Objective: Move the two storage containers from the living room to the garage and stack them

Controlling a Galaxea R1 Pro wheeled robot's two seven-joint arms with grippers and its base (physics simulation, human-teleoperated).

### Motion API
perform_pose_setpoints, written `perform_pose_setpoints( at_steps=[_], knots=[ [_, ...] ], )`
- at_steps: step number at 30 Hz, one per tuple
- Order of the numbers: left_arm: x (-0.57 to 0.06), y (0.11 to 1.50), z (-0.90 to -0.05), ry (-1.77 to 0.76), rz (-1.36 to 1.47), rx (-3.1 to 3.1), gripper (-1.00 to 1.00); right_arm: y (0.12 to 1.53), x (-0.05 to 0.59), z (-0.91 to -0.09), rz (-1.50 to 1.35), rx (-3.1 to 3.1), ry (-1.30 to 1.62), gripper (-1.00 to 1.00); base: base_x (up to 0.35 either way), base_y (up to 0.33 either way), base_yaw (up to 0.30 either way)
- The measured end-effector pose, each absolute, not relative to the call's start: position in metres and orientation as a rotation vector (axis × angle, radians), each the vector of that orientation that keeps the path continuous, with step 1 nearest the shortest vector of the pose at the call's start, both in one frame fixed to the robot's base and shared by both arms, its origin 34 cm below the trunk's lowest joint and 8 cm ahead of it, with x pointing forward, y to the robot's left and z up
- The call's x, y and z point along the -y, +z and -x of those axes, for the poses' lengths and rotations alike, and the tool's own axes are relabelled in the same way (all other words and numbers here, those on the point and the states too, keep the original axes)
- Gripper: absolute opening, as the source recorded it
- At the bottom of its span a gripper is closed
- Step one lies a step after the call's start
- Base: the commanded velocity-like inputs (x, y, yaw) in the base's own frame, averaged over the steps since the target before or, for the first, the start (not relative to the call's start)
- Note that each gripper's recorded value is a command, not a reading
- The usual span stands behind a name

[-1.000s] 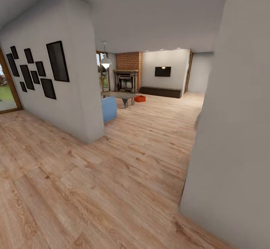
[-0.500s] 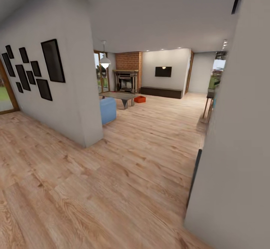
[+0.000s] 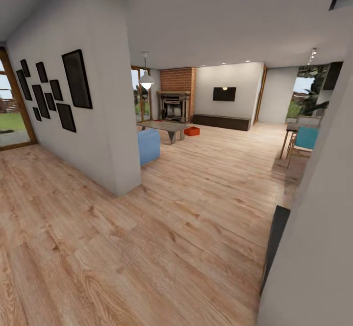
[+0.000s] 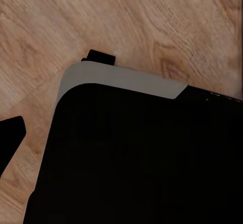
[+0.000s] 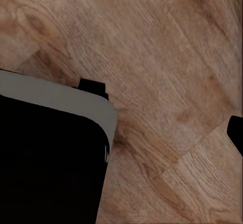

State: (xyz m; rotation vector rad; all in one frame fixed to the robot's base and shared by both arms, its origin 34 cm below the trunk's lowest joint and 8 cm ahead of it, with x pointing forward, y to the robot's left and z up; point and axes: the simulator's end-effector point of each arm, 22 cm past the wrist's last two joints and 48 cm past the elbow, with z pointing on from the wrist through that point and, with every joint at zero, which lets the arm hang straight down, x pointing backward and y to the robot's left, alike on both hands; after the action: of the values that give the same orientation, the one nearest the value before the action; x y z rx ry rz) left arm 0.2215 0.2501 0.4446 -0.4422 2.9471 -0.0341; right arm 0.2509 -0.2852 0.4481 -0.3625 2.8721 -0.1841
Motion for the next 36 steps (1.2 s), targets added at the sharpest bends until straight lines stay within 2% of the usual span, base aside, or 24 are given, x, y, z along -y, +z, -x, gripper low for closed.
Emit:
perform_pose_setpoints(
  at_steps=[20,36],
  knots=[
    [-0.2515,0.4444,-0.2202,-0.03,0.437,-2.947,1.0,0.4481,0.2882,-0.2506,0.345,-2.875,-0.189,1.0,0.334,0.005,0.001],
    [-0.2514,0.4441,-0.2183,-0.03,0.44,-2.953,1.0,0.4481,0.2856,-0.2507,0.341,-2.875,-0.185,1.0,0.334,0.122,0.0]
  ],
)
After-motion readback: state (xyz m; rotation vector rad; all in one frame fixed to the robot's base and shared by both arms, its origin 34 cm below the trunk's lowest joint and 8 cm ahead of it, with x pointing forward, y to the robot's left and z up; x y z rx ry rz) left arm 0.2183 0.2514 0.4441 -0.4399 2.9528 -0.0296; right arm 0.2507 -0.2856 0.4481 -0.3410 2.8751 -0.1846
